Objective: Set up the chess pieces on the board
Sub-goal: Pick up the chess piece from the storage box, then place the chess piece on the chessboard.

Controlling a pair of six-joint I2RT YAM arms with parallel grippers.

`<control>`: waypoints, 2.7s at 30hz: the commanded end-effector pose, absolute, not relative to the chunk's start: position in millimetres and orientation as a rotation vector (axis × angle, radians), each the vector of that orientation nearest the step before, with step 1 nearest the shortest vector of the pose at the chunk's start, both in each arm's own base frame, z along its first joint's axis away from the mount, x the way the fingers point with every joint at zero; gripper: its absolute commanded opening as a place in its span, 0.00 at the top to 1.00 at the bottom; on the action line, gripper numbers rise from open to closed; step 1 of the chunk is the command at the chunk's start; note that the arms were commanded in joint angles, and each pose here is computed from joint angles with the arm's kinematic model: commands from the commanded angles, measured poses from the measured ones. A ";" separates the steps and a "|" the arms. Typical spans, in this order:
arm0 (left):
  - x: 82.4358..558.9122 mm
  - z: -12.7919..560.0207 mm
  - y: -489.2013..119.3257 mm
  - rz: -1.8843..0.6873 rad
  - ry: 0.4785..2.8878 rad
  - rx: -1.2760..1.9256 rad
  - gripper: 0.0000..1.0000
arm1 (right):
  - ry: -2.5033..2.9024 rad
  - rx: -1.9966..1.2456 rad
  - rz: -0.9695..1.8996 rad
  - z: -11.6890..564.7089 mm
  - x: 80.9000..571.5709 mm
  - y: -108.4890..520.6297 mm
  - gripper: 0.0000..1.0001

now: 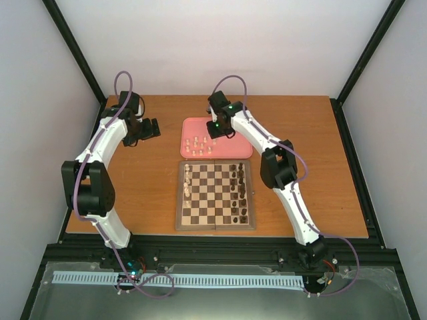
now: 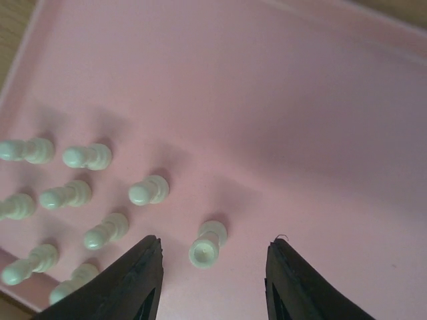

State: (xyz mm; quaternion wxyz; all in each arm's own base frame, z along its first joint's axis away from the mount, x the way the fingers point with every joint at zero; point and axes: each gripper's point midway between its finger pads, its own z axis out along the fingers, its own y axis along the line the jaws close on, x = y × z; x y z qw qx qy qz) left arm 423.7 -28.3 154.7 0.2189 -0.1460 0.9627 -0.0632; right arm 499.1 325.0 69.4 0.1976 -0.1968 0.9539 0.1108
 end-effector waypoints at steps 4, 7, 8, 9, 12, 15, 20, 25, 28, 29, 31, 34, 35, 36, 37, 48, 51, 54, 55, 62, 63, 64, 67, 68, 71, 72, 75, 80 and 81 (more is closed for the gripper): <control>433.7 165.7 -34.6 -0.197 2.643 -0.365 0.00 | 2.569 -0.624 0.325 134.9 472.3 347.7 0.59; 432.9 165.5 -34.2 -0.196 2.643 -0.367 0.00 | 2.623 -0.651 0.346 122.8 450.2 355.2 0.60; 432.9 165.7 -34.0 -0.195 2.643 -0.367 0.00 | 2.645 -0.656 0.355 116.4 444.0 356.1 0.61; 432.9 165.3 -34.6 -0.196 2.644 -0.365 0.00 | 2.662 -0.657 0.361 111.0 440.2 356.6 0.62; 432.5 166.4 -34.4 -0.198 2.642 -0.366 0.00 | 2.709 -0.664 0.345 96.1 433.2 353.7 0.63; 431.9 165.8 -34.7 -0.196 2.644 -0.365 0.00 | 2.744 -0.688 0.313 80.6 430.4 350.0 0.63; 432.5 165.6 -34.2 -0.193 2.644 -0.365 0.00 | 2.756 -0.695 0.262 69.3 432.7 345.7 0.63; 433.8 163.5 -34.4 -0.193 2.650 -0.366 0.00 | 2.754 -0.686 0.234 64.7 439.1 344.2 0.63; 434.7 163.8 -33.8 -0.189 2.650 -0.367 0.00 | 2.769 -0.696 0.254 58.2 437.6 346.3 0.64; 434.7 164.0 -33.8 -0.188 2.650 -0.365 0.00 | 2.772 -0.698 0.258 56.1 437.3 347.0 0.64; 434.8 163.2 -34.0 -0.187 2.653 -0.365 0.00 | 2.771 -0.699 0.267 54.5 438.0 348.7 0.64; 435.3 162.3 -33.6 -0.187 2.655 -0.367 0.00 | 2.774 -0.699 0.259 49.6 439.6 349.0 0.65; 435.3 162.1 -33.5 -0.186 2.655 -0.367 0.00 | 2.775 -0.697 0.257 48.3 440.4 348.8 0.67; 435.3 161.4 -33.5 -0.186 2.657 -0.366 0.00 | 2.775 -0.695 0.255 47.5 441.6 348.9 0.68; 435.7 161.7 -33.8 -0.187 2.656 -0.367 0.00 | 2.773 -0.694 0.255 46.8 442.9 349.2 0.70; 435.7 159.6 -34.3 -0.189 2.664 -0.366 0.00 | 2.756 -0.680 0.243 60.5 447.3 344.8 0.94; 435.2 159.9 -33.9 -0.187 2.665 -0.368 0.00 | 2.718 -0.672 0.233 82.7 449.0 341.9 0.96; 434.3 159.9 -33.0 -0.180 2.667 -0.368 0.00 | 2.651 -0.660 0.232 118.3 451.7 339.9 0.97; 434.1 160.7 -32.8 -0.178 2.666 -0.369 0.00 | 2.628 -0.655 0.232 131.9 452.0 338.3 0.97; 434.2 167.1 -31.8 -0.174 2.652 -0.369 0.00 | 2.551 -0.710 0.248 200.7 414.3 344.2 0.97; 434.5 168.8 -31.2 -0.169 2.646 -0.369 0.00 | 2.555 -0.737 0.244 204.4 401.8 347.5 0.97; 434.5 169.7 -30.9 -0.165 2.644 -0.367 0.00 | 2.553 -0.768 0.243 209.0 387.6 352.5 0.97; 435.2 170.7 -29.7 -0.156 2.643 -0.367 0.00 | 2.538 -0.855 0.267 222.6 339.2 367.8 0.97; 435.9 170.9 -29.7 -0.156 2.642 -0.368 0.00 | 2.539 -0.878 0.284 223.9 322.7 372.9 0.97; 438.0 174.9 -30.4 -0.165 2.630 -0.366 0.00 | 2.558 -0.944 0.311 219.1 275.8 383.9 0.97; 438.5 176.2 -30.6 -0.166 2.626 -0.366 0.00 | 2.563 -0.959 0.309 218.0 262.2 385.8 0.97; 440.0 182.0 -30.3 -0.164 2.609 -0.363 0.00 | 2.577 -0.988 0.322 213.5 226.0 390.7 0.97; 436.5 186.2 -29.5 -0.163 2.593 -0.365 0.00 | 2.598 -1.041 0.307 193.1 181.4 399.4 0.97; 435.0 187.6 -29.2 -0.164 2.587 -0.367 0.00 | 2.593 -1.059 0.288 189.1 175.8 401.1 0.97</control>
